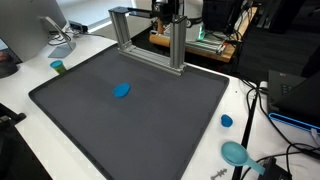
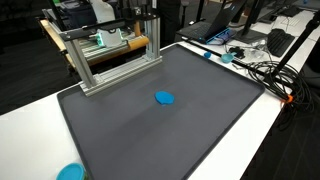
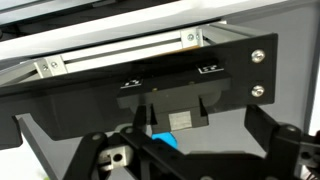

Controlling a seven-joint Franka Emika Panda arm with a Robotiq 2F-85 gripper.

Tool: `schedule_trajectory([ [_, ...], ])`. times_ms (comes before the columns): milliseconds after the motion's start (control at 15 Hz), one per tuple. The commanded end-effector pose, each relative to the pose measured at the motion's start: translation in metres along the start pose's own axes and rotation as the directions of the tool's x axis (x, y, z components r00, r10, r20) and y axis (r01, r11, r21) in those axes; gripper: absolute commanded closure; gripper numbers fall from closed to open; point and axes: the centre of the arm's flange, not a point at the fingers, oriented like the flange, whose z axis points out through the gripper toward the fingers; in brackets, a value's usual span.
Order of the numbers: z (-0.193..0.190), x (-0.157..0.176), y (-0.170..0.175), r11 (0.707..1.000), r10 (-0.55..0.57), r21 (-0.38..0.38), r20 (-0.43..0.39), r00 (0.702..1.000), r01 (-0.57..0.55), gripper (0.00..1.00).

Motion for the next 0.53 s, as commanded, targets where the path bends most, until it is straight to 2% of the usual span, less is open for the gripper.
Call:
schedule_trajectory([
  [0,0.000,0.000,0.000,1.000,0.001,0.000,0.000,1.000,-0.001,0.00],
  [133,-0.005,-0.008,-0.004,1.000,0.010,-0.014,-0.023,1.000,-0.010,0.00],
  [267,-0.009,-0.019,-0.011,0.999,-0.021,-0.039,-0.107,0.994,0.017,0.00],
  [400,-0.013,-0.026,-0.013,0.996,-0.073,-0.071,-0.205,0.976,0.059,0.00],
  [467,-0.011,-0.005,-0.015,0.998,-0.054,-0.037,-0.114,0.992,0.050,0.00],
])
